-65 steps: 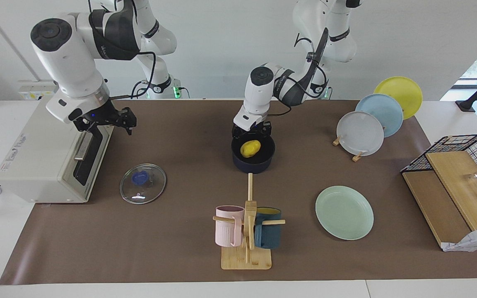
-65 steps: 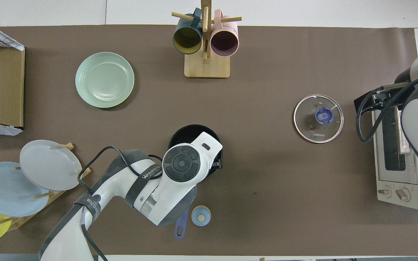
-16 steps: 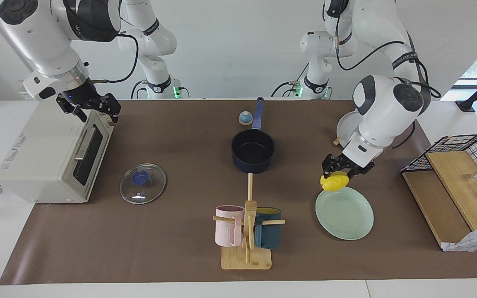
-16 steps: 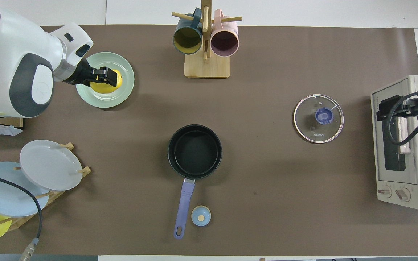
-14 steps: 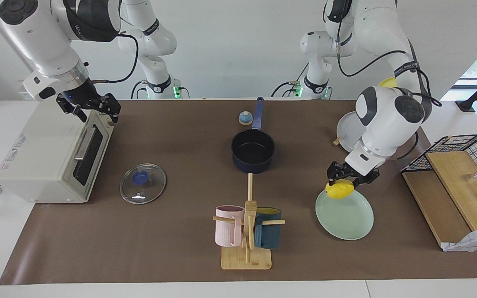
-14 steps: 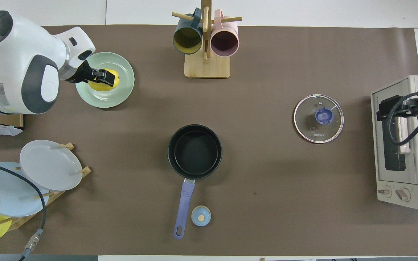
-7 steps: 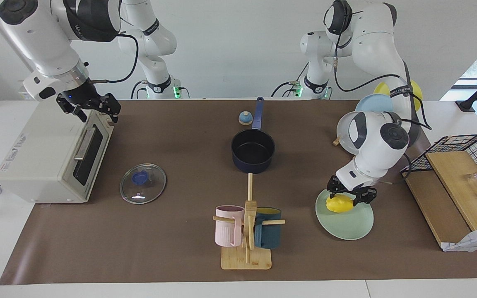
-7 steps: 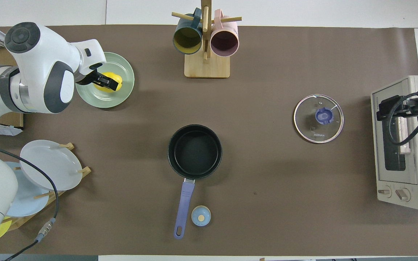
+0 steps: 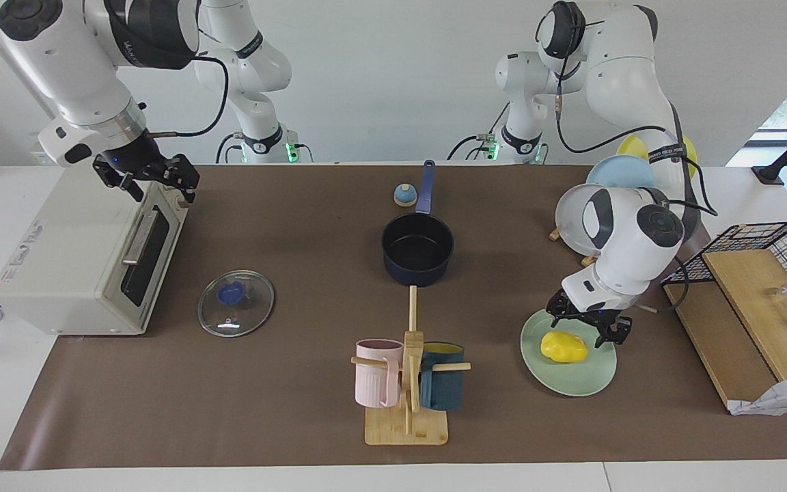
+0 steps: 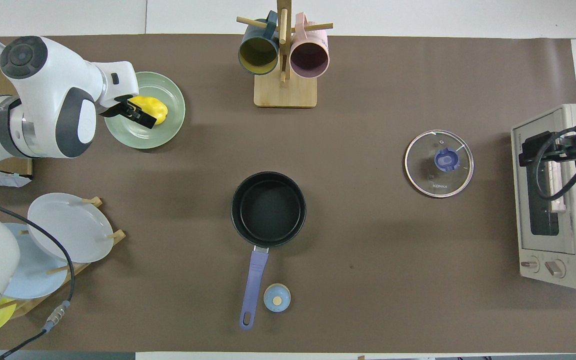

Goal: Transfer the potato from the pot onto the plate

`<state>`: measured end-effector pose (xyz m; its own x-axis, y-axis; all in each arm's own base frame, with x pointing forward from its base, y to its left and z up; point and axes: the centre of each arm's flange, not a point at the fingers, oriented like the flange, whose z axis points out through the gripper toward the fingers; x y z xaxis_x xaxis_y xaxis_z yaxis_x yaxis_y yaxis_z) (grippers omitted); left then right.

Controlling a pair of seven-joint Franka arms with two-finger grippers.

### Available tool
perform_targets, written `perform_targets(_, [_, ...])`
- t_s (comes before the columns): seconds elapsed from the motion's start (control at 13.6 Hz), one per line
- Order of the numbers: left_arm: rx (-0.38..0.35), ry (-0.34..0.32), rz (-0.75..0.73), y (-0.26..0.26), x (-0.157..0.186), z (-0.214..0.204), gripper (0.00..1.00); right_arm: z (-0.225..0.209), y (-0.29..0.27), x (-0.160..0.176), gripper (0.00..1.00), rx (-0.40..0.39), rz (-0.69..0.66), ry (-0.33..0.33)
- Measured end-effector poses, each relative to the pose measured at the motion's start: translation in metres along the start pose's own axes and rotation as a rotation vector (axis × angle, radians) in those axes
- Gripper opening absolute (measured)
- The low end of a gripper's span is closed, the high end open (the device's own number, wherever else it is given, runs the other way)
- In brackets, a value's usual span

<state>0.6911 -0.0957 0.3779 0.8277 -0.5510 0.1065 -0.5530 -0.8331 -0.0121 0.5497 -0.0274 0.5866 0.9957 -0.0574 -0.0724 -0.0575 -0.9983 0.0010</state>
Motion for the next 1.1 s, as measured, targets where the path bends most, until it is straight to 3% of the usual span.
perform_targets(0.37, [0.015, 0.006, -0.245, -0.015, -0.022, -0.134, 1.0, 0.0, 0.0, 0.0, 1.0, 0.0, 0.0, 0.0])
perform_targets(0.73, [0.018, -0.024, -0.421, 0.0, -0.082, -0.25, 1.0, 0.0, 0.0, 0.0, 1.0, 0.0, 0.0, 0.0])
perform_targets(0.88, [0.005, -0.068, -0.46, 0.014, -0.103, -0.274, 1.0, 0.0, 0.0, 0.0, 1.0, 0.0, 0.0, 0.0])
perform_targets(1.1, [-0.013, -0.136, -0.509, 0.03, -0.119, -0.274, 1.0, 0.0, 0.0, 0.0, 1.0, 0.0, 0.0, 0.0])
